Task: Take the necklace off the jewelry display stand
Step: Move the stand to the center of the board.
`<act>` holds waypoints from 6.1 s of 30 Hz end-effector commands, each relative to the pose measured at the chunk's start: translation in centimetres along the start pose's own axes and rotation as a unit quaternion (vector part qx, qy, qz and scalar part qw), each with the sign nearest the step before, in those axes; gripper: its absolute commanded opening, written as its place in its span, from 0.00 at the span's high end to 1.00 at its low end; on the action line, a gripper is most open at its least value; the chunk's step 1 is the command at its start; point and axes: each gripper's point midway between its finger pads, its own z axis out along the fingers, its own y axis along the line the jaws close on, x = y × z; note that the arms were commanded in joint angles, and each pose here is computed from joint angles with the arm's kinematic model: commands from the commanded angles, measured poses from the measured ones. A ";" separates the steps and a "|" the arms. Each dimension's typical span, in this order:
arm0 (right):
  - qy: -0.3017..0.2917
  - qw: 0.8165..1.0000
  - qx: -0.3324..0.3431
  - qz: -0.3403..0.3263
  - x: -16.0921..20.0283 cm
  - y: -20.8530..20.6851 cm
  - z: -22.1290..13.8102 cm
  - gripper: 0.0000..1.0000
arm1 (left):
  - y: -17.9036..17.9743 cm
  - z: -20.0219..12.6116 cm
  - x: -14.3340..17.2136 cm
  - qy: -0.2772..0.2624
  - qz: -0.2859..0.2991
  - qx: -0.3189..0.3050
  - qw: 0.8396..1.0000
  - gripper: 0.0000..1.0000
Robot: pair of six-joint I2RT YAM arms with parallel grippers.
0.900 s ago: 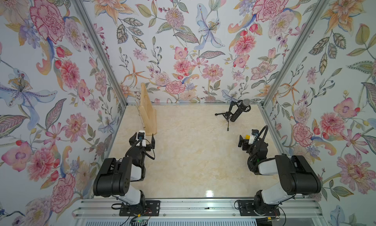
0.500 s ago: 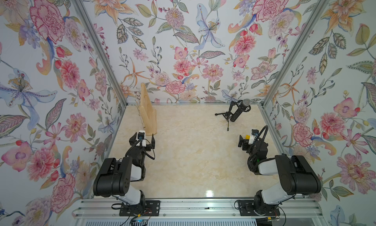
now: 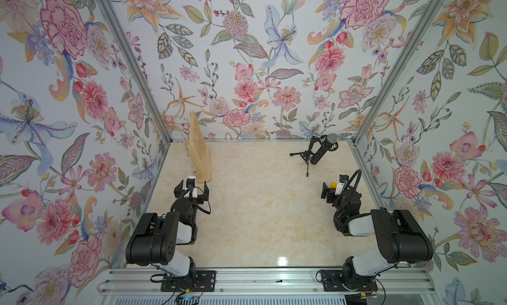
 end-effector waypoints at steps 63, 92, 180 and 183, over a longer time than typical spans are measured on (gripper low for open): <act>-0.088 0.956 0.031 0.277 -9.6 -3.1 -7.6 0.00 | -11.0 -0.9 -25.3 0.021 -0.086 0.206 0.975 0.01; -0.020 0.863 -0.497 -0.084 -5.1 32.6 -18.0 0.00 | 3.5 5.4 -22.8 0.168 -0.198 -0.018 0.966 0.06; -0.002 0.888 -0.437 -0.141 -2.6 33.1 -16.0 0.00 | -10.0 8.7 -20.0 0.235 -0.205 0.069 0.948 0.01; -0.014 0.896 -0.423 -0.134 -2.9 32.4 -15.7 0.00 | -9.5 8.0 -19.8 0.235 -0.198 0.062 0.950 0.01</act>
